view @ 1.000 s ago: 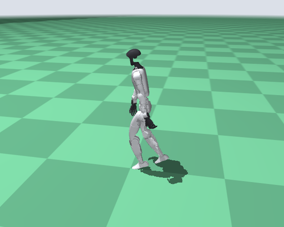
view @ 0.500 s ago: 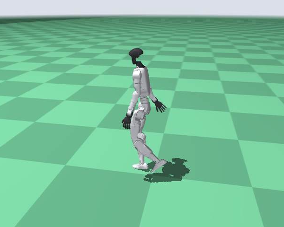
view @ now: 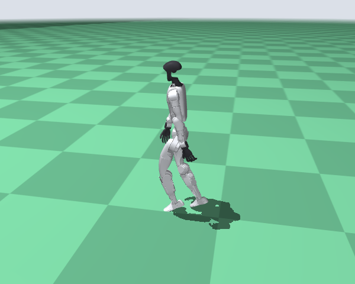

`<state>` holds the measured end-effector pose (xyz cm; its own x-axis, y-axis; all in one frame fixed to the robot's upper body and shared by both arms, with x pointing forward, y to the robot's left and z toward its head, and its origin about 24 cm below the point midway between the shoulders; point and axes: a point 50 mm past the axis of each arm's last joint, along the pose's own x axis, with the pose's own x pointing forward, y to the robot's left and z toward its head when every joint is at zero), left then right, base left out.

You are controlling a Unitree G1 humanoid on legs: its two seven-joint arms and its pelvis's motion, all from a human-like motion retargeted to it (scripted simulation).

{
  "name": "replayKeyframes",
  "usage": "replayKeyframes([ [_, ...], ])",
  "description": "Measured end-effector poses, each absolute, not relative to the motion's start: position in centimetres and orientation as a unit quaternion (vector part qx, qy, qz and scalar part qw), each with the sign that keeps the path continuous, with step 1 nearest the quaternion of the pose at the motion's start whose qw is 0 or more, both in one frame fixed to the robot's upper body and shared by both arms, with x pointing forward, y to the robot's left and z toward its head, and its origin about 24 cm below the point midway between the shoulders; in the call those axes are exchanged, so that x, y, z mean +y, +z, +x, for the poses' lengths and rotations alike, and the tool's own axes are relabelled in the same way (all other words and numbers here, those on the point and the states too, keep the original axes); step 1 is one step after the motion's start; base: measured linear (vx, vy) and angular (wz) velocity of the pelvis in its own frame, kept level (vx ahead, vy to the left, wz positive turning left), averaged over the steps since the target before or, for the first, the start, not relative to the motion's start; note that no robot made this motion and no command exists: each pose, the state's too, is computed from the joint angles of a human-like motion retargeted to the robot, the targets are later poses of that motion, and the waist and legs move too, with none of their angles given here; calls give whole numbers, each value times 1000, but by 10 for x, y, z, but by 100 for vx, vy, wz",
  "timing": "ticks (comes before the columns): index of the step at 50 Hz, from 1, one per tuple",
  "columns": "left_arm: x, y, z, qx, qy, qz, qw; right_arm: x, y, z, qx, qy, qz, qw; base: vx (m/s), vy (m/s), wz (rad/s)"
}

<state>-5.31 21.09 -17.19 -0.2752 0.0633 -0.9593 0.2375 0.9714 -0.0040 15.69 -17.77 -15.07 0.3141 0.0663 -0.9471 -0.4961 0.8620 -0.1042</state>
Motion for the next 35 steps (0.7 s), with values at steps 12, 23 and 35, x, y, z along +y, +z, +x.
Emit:
replayKeyframes([
  [12,216,-175,26,727,-57,148,668,-202,-172,80,660,190,-295,664,51,-4,2],
  [23,215,-157,131,577,-89,232,778,-203,-159,-69,871,158,-29,464,61,-23,36],
  [35,232,-167,73,593,-48,298,746,-195,-169,-20,833,141,-51,532,67,-18,-62],
])
